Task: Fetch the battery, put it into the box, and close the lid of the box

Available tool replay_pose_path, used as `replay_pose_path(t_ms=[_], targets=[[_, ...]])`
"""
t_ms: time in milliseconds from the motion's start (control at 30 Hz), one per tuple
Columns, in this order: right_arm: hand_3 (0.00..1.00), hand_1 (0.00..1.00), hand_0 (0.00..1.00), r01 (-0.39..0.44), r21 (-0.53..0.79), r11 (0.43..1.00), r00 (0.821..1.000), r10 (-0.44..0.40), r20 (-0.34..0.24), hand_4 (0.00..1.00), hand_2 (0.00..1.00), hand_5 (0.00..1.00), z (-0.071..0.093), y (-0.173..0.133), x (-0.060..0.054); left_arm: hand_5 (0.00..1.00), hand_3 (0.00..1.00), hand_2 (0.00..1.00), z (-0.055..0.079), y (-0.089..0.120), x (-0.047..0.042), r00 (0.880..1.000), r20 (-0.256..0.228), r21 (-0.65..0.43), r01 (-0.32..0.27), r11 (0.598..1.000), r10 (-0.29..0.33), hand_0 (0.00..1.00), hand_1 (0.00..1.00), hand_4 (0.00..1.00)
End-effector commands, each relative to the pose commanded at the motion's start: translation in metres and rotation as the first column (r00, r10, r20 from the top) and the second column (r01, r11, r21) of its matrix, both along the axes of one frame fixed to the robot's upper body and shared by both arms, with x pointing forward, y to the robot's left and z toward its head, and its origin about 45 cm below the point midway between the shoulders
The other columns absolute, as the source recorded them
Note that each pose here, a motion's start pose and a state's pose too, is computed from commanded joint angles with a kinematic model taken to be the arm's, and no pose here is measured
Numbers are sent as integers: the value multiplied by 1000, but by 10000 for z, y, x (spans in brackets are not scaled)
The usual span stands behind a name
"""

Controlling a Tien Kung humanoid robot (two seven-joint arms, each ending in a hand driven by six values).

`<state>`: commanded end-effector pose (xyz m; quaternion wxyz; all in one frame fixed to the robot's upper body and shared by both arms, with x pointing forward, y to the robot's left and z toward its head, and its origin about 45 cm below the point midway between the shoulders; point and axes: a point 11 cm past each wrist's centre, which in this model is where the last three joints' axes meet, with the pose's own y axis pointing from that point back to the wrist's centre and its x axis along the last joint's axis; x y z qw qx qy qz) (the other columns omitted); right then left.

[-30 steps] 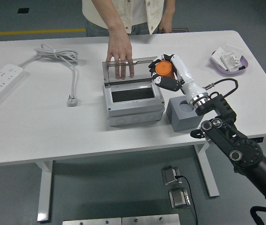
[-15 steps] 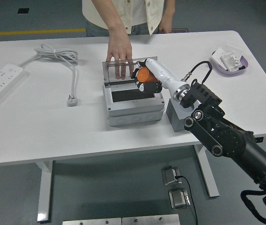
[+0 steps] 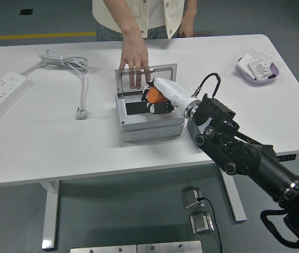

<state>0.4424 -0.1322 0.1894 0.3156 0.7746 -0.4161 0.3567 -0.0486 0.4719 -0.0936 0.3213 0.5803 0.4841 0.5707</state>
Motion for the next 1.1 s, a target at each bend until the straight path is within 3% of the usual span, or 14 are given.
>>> replay_pose_path(t_ms=[633, 667, 1033, 1100], targets=[[274, 405, 514, -7, -37, 999, 1000, 8, 22, 2, 426, 2, 8, 35, 80, 225, 663, 684, 8, 20, 28, 1000, 1, 4, 5, 1000, -5, 635, 672, 722], [279, 408, 380, -7, -37, 999, 1000, 8, 23, 2, 435, 2, 9, 34, 82, 226, 662, 686, 8, 22, 31, 1000, 2, 4, 6, 1000, -6, 635, 672, 721], [288, 416, 402, 6, -14, 1000, 1000, -5, 18, 16, 448, 2, -29, -7, 97, 225, 663, 686, 14, 37, 63, 1000, 5, 6, 11, 1000, -11, 634, 672, 721], [299, 443, 413, 8, -6, 1000, 1000, -8, 15, 70, 472, 2, -43, -21, 101, 226, 663, 686, 16, 42, 77, 1000, 7, 7, 13, 1000, -13, 633, 672, 720]])
